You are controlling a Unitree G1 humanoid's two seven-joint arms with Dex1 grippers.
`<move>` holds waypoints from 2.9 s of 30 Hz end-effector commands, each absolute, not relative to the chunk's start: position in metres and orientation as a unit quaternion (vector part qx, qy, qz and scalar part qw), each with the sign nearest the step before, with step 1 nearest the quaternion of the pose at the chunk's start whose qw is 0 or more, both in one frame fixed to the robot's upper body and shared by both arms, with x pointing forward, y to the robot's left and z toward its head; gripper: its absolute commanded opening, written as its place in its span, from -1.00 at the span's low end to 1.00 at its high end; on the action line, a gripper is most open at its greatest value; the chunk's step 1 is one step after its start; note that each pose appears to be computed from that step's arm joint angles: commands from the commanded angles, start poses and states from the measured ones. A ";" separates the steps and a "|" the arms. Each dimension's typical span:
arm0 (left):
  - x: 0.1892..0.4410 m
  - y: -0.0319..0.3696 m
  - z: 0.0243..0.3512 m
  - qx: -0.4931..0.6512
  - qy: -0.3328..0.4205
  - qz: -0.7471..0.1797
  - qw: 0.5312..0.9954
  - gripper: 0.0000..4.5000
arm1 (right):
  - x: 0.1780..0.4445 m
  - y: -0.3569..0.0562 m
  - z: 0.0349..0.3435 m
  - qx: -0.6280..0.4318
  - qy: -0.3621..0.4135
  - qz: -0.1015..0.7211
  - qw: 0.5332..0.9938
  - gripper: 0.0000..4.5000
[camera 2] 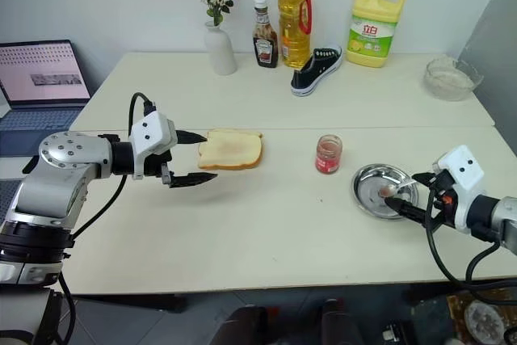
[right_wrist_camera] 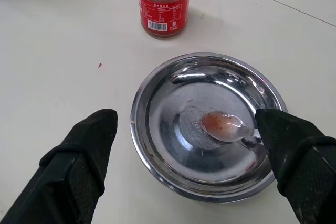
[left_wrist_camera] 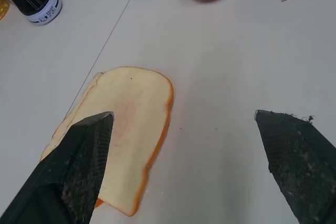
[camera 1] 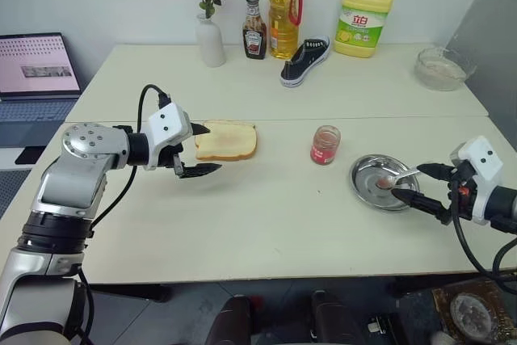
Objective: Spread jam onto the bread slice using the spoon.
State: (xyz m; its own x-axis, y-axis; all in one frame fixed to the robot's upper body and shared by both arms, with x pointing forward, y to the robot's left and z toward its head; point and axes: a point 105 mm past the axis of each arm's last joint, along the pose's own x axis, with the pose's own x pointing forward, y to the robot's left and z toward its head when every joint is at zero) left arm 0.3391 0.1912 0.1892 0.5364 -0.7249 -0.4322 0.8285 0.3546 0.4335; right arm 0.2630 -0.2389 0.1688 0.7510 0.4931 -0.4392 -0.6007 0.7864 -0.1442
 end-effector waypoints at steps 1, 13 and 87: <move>0.335 0.185 0.197 0.307 0.073 -0.488 0.814 1.00 | 0.261 -0.237 0.180 -0.156 0.171 0.295 0.927 0.99; 0.344 0.217 0.197 0.189 0.085 -0.409 0.889 1.00 | 0.267 -0.197 0.178 -0.158 0.158 0.369 0.902 0.99; 0.288 0.082 0.170 0.143 0.098 -0.716 0.677 -0.98 | 0.311 -0.159 0.218 -0.166 0.064 0.432 0.884 1.00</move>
